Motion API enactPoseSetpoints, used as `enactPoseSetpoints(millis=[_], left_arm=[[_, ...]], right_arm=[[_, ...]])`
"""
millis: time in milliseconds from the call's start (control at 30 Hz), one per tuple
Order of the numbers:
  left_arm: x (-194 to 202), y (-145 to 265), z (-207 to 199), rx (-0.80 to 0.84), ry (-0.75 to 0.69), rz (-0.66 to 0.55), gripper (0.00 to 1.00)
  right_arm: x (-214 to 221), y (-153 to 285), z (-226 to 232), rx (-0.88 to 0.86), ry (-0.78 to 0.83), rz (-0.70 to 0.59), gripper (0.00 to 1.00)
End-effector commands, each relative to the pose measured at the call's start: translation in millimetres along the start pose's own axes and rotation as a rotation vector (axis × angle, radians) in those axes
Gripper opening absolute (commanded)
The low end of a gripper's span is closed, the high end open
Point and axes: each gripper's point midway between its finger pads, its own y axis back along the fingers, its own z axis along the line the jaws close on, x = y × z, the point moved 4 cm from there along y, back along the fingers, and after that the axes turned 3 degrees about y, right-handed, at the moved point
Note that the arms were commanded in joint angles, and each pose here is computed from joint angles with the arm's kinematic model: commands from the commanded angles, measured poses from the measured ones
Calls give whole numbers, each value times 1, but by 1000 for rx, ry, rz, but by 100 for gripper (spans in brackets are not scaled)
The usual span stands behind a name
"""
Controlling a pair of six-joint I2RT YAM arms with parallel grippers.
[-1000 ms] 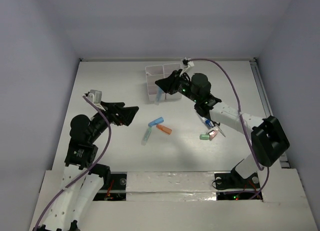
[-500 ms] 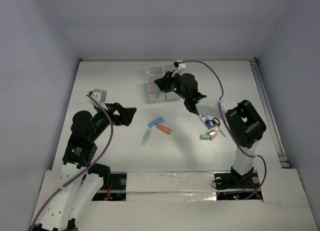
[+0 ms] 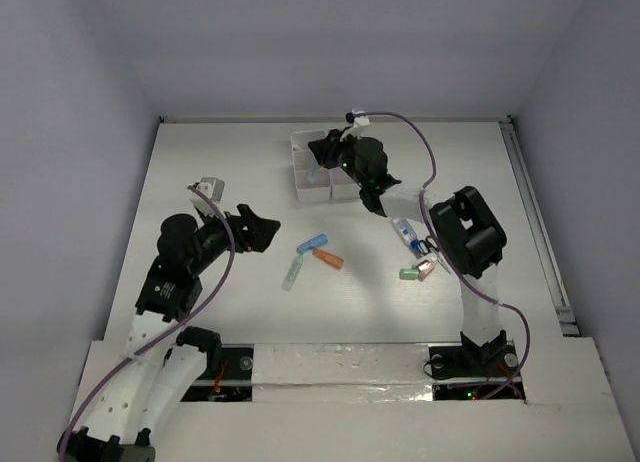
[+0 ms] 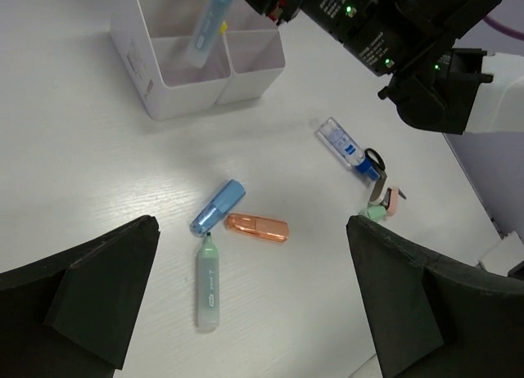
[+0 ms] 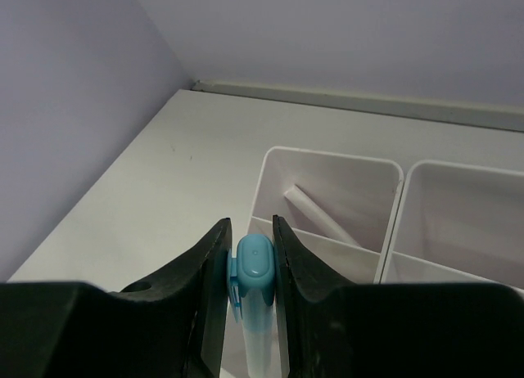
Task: Sort the stationery into containers
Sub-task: Place the pen in the storage box, then pick up the pen from the center of the board.
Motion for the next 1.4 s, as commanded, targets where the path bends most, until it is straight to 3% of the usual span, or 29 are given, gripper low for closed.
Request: enactPoseSetpoints(millis=[0,267,400,600,867,1067,1133,1267,1367], left_arm=[[7,-6,-4,42,59,20,99],[31,-16,8,12,176,43,99],[51,-25,13,-11,221,63,99],[76,-34,25,-95,241,99,99],[114,-44,40,-210,229,168,81],[123,-43,45,-243,230,168,73],[117,-41,42,-228,230,148,73],[86,-31,31,-210,213,40,74],[51,-14,17,-185,194,-64,78]], right_arm=[[-24,-10,2,-12,40,-104,0],[-13,-6,3,-44,51,-86,3],[-13,-4,5,-53,50,-83,32],[-15,0,7,-62,58,-69,52],[-33,17,20,-95,45,-65,55],[-16,62,40,-125,-92,115,50],[3,77,57,-155,-127,201,38],[42,104,90,-175,-126,357,37],[65,121,104,-149,-106,453,43]])
